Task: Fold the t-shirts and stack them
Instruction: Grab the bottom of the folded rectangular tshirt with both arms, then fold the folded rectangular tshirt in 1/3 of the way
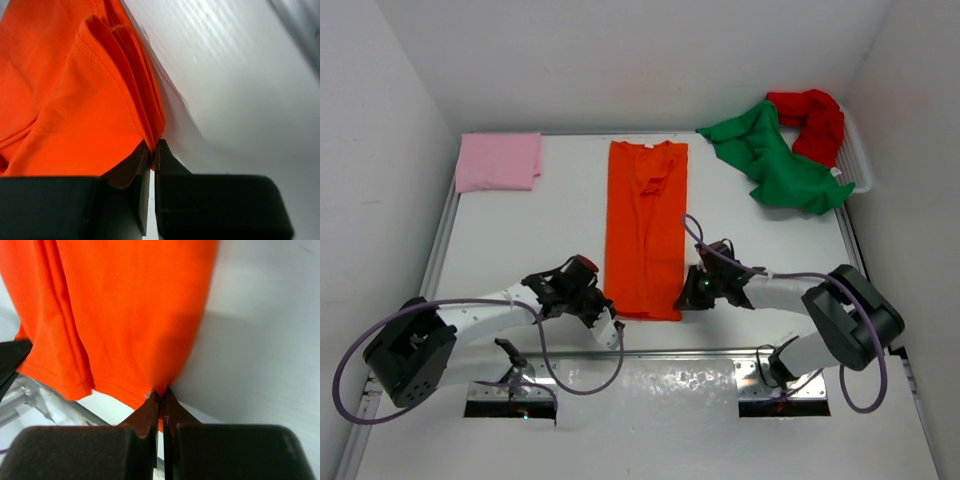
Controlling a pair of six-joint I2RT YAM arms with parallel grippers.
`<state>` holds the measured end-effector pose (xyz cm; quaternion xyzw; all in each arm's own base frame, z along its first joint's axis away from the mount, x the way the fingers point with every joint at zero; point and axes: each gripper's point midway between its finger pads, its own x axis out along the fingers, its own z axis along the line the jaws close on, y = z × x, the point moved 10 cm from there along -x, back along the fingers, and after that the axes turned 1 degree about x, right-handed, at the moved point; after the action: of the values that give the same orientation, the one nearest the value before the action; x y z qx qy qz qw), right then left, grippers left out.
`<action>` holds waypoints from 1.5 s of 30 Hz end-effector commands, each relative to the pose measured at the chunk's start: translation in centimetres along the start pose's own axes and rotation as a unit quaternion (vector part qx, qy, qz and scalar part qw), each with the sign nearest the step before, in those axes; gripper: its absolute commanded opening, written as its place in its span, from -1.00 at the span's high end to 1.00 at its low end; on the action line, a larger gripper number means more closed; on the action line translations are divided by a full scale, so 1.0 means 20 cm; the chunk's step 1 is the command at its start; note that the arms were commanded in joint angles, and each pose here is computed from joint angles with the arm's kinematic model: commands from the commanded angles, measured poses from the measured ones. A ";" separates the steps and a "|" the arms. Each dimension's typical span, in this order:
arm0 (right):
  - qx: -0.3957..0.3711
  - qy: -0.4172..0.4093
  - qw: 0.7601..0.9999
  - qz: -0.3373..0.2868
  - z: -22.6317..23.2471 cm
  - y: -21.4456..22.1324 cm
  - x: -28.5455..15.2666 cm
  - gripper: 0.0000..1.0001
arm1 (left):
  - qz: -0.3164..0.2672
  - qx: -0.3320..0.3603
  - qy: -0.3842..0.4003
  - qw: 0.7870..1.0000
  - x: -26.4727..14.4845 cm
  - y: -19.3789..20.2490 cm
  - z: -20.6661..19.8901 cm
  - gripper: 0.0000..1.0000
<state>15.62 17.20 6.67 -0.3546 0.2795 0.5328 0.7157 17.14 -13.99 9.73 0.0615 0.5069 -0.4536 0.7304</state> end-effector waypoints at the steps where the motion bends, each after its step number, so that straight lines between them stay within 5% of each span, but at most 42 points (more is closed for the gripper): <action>1: -0.026 0.051 0.998 0.031 -0.12 0.08 -0.06 1.00 | -0.042 -0.061 -0.021 0.997 0.01 -0.10 0.01 1.00; 9: -0.046 0.028 0.998 0.039 -0.12 0.07 -0.17 1.00 | -0.059 -0.123 -0.008 0.991 -0.01 -0.19 0.02 1.00; 13: -0.048 -0.019 0.999 0.000 0.00 -0.07 -0.23 1.00 | -0.043 -0.198 -0.090 0.975 -0.10 -0.20 0.19 1.00; 22: -0.066 -0.028 0.994 -0.079 0.18 -0.59 -0.28 1.00 | -0.014 -0.309 -0.177 0.934 -0.37 0.07 0.58 1.00; 33: -0.056 -0.021 0.989 -0.138 0.23 -1.14 -0.23 1.00 | 0.058 -0.405 -0.187 0.893 -0.34 0.50 1.05 1.00; 45: -0.024 -0.021 0.993 -0.117 0.11 -1.30 -0.07 1.00 | 0.066 -0.434 -0.191 0.878 -0.22 0.62 1.06 1.00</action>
<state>39.12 13.49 13.52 -0.3844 0.2323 0.4614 0.7651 39.79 -15.81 18.66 -0.3017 0.5097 -0.1450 0.7926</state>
